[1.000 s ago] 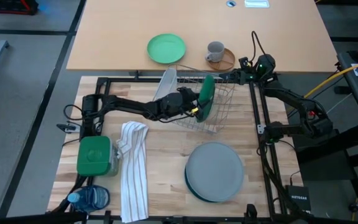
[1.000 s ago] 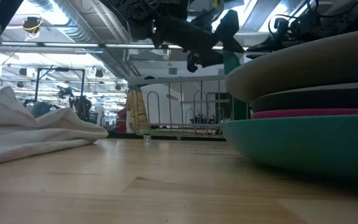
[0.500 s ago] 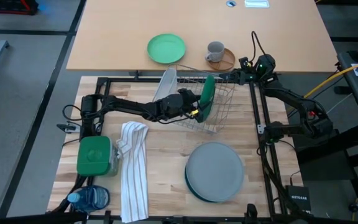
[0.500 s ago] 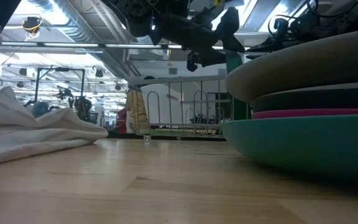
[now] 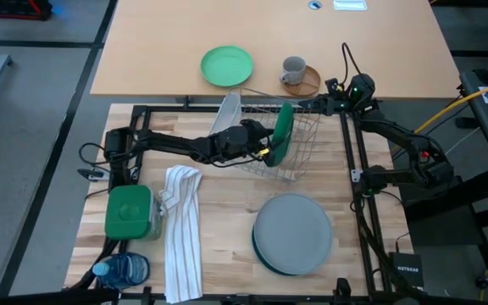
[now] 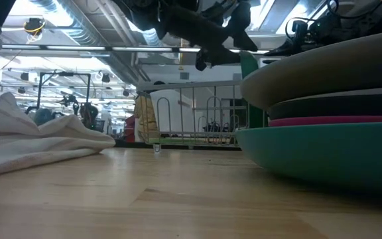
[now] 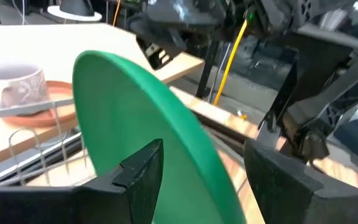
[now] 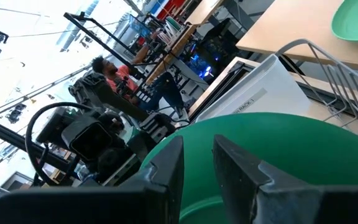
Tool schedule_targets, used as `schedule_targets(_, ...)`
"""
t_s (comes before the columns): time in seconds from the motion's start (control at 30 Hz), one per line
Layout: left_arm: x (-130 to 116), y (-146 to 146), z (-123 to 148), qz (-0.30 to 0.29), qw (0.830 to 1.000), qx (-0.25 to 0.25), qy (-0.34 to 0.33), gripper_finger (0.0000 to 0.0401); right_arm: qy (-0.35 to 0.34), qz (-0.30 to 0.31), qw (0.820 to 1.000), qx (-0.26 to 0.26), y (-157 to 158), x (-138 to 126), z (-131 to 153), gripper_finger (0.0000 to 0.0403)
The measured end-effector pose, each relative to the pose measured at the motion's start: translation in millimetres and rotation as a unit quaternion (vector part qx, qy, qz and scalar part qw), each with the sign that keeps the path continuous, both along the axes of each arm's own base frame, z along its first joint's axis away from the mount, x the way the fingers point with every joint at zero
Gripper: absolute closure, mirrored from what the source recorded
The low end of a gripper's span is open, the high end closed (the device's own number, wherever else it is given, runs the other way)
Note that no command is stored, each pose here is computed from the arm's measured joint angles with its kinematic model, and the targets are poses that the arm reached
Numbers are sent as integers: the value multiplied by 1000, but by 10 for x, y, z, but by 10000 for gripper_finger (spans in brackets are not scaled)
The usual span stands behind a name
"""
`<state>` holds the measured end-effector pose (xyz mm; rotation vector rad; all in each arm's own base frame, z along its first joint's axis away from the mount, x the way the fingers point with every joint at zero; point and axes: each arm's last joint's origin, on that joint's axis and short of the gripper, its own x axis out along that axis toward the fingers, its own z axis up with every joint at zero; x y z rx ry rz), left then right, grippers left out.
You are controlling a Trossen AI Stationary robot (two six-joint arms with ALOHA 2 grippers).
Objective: Sort dishes
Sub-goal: Put the dark green plate in the dish rack
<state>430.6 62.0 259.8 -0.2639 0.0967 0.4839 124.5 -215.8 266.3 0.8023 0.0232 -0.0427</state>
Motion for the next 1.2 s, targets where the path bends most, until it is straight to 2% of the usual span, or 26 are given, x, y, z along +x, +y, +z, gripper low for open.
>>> schedule_targets(0.27,-46,-130,127,-15,1000,4,-5,189,0,0,1000,0,0,0,0,314)
schedule_targets(0.53,-160,-190,270,-26,999,26,27,189,0,0,1000,0,0,1,0,314)
schedule_targets(0.83,-194,-193,300,-26,999,27,36,189,0,0,1000,0,0,0,-1,314)
schedule_targets(1.2,-202,-193,298,-38,993,85,71,189,0,-1,1000,0,0,0,-1,314)
